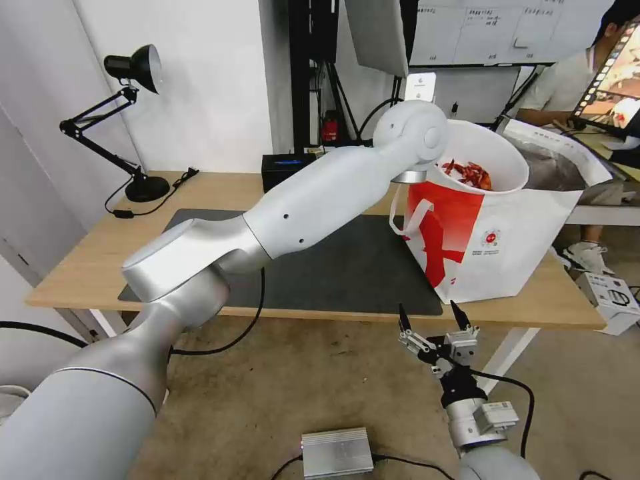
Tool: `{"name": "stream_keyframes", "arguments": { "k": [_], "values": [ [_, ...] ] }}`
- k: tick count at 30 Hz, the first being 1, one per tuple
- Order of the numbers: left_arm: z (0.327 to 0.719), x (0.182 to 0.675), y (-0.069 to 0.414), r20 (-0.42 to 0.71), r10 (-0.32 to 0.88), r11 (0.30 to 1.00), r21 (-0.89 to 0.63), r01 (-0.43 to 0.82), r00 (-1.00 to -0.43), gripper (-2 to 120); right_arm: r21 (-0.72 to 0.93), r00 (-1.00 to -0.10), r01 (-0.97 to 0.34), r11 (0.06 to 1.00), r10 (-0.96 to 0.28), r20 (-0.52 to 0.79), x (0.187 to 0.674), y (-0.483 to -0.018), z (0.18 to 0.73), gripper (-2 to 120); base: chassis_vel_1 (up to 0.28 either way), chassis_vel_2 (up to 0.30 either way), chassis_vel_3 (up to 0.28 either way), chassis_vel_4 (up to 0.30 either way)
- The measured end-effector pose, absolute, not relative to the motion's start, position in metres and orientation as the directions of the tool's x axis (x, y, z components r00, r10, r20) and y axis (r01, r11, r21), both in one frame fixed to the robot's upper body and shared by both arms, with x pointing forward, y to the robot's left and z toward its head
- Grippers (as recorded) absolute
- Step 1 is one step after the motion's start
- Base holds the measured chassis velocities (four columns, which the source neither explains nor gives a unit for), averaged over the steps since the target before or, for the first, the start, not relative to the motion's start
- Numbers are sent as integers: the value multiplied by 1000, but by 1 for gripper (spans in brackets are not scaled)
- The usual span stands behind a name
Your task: Pick up the trash from the table and place it into the takeout bag.
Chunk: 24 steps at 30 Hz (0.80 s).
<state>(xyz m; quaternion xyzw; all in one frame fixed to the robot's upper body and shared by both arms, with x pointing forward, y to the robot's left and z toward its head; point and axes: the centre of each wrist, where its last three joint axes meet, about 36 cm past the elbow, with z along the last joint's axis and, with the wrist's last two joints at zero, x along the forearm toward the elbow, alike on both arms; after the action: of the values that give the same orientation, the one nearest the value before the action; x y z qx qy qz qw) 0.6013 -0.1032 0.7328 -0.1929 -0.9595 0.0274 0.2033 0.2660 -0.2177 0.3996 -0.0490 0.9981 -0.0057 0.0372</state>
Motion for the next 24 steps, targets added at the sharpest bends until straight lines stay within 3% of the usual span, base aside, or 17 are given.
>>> {"name": "stream_keyframes", "arguments": {
  "k": [24],
  "values": [
    [732,586,-109,362,445,895,-171,411,-819,89,-15,-992,-97,995,-98,-74,266,-218,400,100,0,0,0,0]
  ]
}}
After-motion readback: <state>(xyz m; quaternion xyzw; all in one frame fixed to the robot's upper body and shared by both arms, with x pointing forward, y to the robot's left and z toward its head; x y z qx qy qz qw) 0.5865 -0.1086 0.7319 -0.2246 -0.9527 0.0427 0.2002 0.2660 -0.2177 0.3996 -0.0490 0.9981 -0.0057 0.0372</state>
